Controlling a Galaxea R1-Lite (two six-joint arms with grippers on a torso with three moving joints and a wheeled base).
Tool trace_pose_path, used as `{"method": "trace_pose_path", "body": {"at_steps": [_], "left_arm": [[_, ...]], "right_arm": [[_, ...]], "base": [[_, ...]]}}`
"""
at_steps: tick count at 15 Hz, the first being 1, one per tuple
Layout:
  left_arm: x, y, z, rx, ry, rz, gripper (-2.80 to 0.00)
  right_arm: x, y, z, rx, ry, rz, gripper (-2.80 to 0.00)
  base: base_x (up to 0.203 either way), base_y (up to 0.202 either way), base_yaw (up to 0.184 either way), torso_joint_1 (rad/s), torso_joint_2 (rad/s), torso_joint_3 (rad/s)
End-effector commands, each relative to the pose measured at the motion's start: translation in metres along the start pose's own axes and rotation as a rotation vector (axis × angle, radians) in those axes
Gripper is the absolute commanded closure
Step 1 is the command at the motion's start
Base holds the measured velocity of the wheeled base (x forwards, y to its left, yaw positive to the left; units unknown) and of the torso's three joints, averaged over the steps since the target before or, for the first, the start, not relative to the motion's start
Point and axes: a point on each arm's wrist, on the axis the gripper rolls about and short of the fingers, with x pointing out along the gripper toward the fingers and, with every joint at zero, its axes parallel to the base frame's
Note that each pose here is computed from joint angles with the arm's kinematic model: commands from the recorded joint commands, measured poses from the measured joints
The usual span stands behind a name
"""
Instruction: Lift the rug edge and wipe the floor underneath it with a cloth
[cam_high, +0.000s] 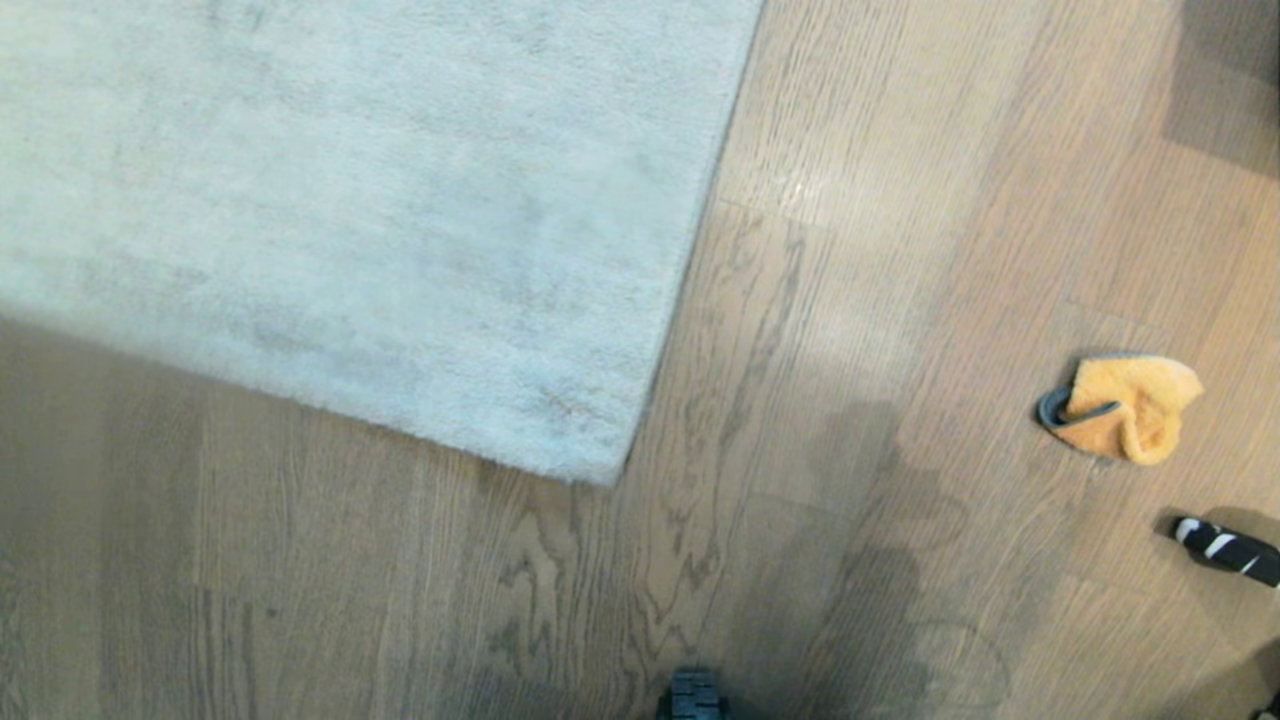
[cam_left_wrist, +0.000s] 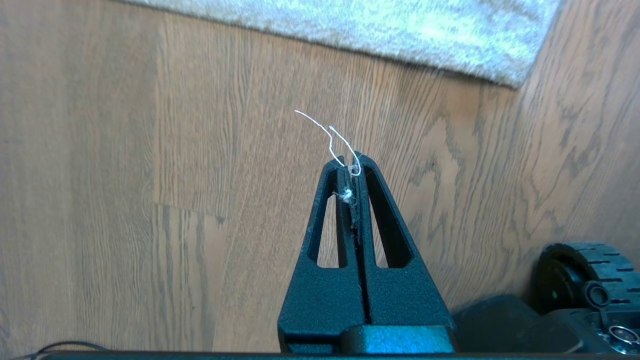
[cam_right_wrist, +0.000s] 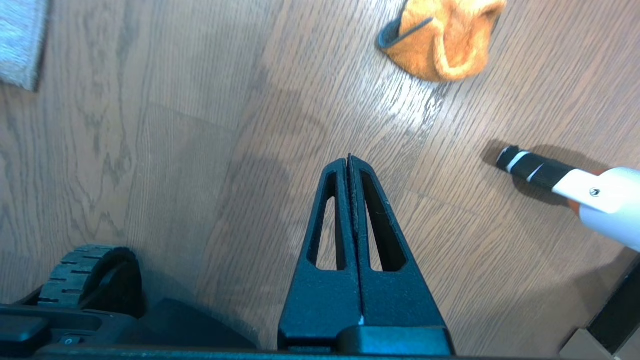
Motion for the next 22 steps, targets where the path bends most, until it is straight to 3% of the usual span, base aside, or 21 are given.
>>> {"method": "trace_pose_path", "body": {"at_steps": [1,22], "left_arm": [[-0.0001,0.0000,0.0001,0.001,-0.001,-0.001,0.00],[-0.0001,-0.0001,0.0001,0.005,-0.002,-0.004,0.00]], "right_arm": [[0.0000,0.0000,0.0002,0.000,-0.001,0.000,0.00],[0.0001,0.0000,0.0002,0.000,0.000,0.000,0.00]], "base": [[0.000,0.000,0.000,0.000,0.00,0.204],[0.000,0.000,0.000,0.000,0.00,0.201]]}}
